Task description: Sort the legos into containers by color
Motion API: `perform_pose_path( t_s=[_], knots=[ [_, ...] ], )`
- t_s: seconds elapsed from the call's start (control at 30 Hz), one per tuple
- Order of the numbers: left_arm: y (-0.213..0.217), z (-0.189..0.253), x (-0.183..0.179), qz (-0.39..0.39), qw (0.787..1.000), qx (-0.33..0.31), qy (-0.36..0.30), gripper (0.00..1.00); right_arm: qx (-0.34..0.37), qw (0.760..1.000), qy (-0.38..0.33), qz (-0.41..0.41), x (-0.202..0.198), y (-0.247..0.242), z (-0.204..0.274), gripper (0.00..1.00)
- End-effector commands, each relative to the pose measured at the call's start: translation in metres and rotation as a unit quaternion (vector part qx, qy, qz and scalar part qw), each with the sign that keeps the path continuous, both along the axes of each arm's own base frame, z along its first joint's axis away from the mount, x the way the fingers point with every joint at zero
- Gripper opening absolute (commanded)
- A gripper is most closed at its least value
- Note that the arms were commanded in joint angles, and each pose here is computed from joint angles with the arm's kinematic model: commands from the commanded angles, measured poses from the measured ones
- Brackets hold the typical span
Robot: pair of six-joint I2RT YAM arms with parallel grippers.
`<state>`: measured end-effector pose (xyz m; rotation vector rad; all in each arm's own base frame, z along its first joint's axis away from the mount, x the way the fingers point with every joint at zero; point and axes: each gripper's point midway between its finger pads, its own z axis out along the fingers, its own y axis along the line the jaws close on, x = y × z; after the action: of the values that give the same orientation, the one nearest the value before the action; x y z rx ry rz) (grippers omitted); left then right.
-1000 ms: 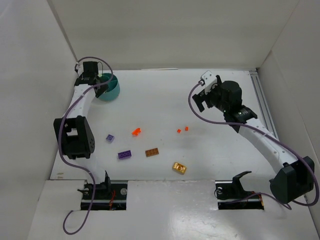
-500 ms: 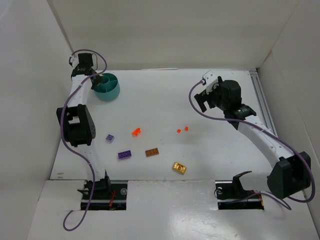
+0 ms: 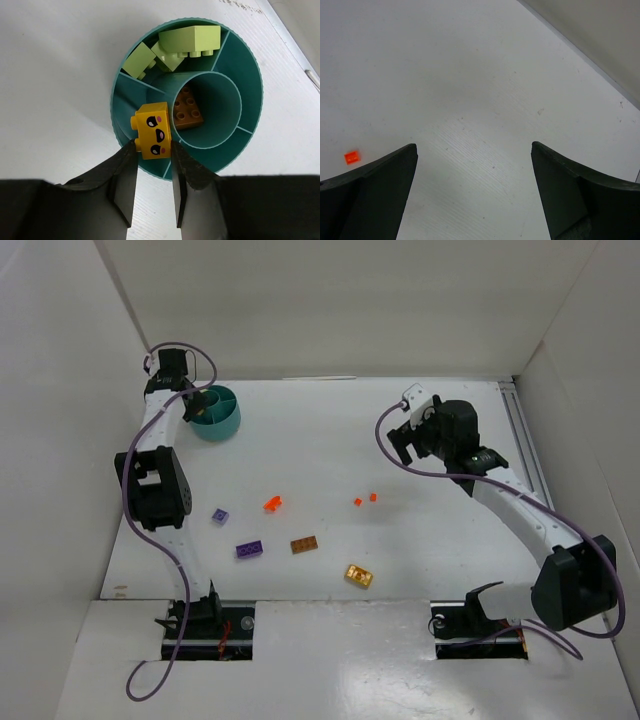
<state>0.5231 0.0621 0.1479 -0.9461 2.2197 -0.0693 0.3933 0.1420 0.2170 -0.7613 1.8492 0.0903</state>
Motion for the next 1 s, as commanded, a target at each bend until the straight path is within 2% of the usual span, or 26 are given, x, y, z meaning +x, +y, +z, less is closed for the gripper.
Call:
perform_pose_path(
  t_s=[0.0,0.03,0.2,0.5,0.6,0.63,0.67,0.7,0.73,0.9,0.93,0.97],
  knots=[
    [0.001,0.015,0.005,-0.009,1.000,0.006,-0.014,0.25,0.019,1.000,-0.023,0.006,0.006,0.005,0.024,1.00],
    [0.002,0.015,0.005,-0.006,1.000,0.009,-0.014,0.31,0.021,0.999,-0.022,0.010,0.005,0.006,0.024,1.00],
    [0.002,0.024,0.001,-0.006,1.000,0.010,-0.025,0.38,0.024,0.999,-0.026,0.015,0.001,0.007,0.028,1.00],
    [-0.003,0.049,-0.007,-0.013,0.999,0.006,-0.051,0.41,0.014,0.998,-0.033,0.046,-0.016,0.008,0.028,1.00],
    [-0.012,0.064,-0.019,-0.033,0.997,-0.005,-0.069,0.56,-0.002,0.996,-0.030,0.084,-0.031,0.023,0.027,1.00],
    [-0.017,0.070,-0.021,-0.041,0.996,-0.011,-0.083,0.66,-0.008,0.995,-0.026,0.095,-0.036,0.028,0.024,1.00],
    [-0.017,0.074,-0.026,-0.041,0.995,-0.010,-0.088,0.85,-0.018,0.995,-0.016,0.102,-0.041,0.032,0.018,1.00],
    [-0.025,0.067,-0.034,-0.049,0.995,-0.015,-0.082,0.93,-0.024,0.992,-0.007,0.121,-0.052,0.045,0.011,1.00],
    [-0.031,0.083,-0.041,-0.055,0.993,-0.013,-0.100,0.99,-0.032,0.991,-0.003,0.130,-0.059,0.050,0.007,1.00],
    [-0.077,0.094,-0.070,-0.105,0.988,-0.009,-0.112,0.99,-0.064,0.982,0.067,0.164,-0.105,0.072,-0.033,1.00],
    [-0.084,0.082,-0.080,-0.112,0.989,-0.011,-0.099,0.99,-0.064,0.978,0.073,0.186,-0.121,0.084,-0.037,1.00],
    [-0.091,0.095,-0.086,-0.116,0.986,-0.015,-0.122,0.99,-0.061,0.977,0.088,0.184,-0.132,0.085,-0.047,1.00]
  ],
)
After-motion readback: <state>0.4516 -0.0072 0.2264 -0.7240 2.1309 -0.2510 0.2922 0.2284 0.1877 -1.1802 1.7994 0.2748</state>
